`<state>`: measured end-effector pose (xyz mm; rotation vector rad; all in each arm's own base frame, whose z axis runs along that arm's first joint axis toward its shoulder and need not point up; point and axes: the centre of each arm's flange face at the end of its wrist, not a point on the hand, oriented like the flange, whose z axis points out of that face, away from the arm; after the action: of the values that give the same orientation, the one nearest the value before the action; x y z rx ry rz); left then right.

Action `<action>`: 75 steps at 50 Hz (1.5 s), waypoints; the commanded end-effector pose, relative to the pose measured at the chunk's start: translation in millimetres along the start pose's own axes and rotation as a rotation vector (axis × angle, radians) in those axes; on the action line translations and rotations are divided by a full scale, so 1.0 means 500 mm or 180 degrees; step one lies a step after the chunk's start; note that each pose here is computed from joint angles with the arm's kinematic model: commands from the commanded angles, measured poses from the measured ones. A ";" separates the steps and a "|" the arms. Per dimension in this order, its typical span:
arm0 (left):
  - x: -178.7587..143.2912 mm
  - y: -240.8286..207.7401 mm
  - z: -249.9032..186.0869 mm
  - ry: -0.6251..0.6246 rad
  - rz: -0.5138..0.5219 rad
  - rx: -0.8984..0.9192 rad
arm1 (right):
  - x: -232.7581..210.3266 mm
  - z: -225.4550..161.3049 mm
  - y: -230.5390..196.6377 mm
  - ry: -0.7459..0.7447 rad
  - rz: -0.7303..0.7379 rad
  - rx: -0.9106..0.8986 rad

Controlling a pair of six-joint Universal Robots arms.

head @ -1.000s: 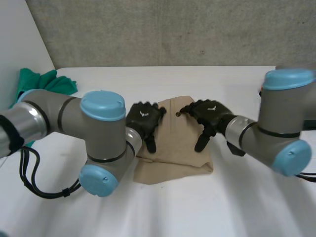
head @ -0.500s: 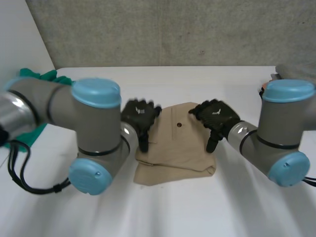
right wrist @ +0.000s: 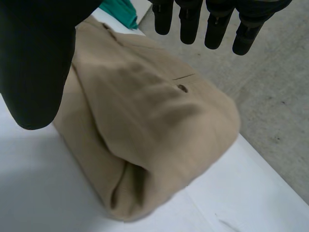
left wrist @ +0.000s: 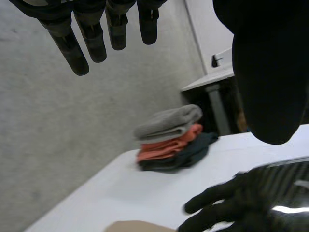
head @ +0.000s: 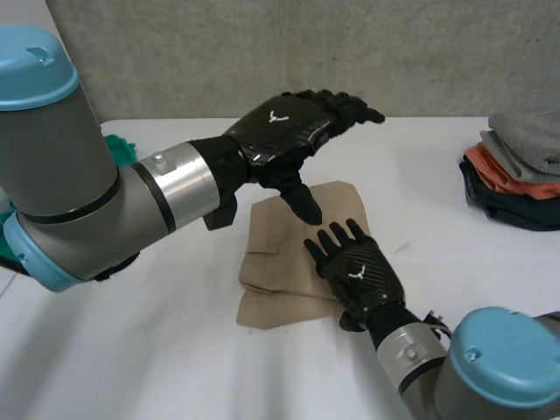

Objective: Fold the laundry.

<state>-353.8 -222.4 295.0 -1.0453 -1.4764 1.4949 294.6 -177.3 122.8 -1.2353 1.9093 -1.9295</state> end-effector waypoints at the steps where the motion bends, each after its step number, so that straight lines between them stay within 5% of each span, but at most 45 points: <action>1: 0.006 0.014 0.000 0.0054 -0.0068 -0.0062 | -0.009 0.045 0.025 0.0031 -0.0114 0.0062; 47: 0.007 0.016 -0.003 0.0049 -0.0064 -0.0050 | 0.042 0.186 -0.009 0.0354 -0.0303 0.0523; 62: -0.006 -0.058 -0.010 -0.0167 0.0248 0.0406 | 0.335 0.245 -0.107 0.1107 -0.0472 0.1188; 70: 0.000 -0.078 -0.013 -0.0154 0.0299 0.0499 | 0.592 0.216 -0.152 0.1642 -0.0321 0.1658; 75: 0.007 -0.077 -0.012 -0.0123 0.0277 0.0493 | 0.768 0.175 -0.081 0.1781 -0.0116 0.1704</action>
<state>-348.9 -218.6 334.3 -1.0016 -1.3328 1.6844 199.0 -437.1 297.3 -0.7429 1.3740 -2.7516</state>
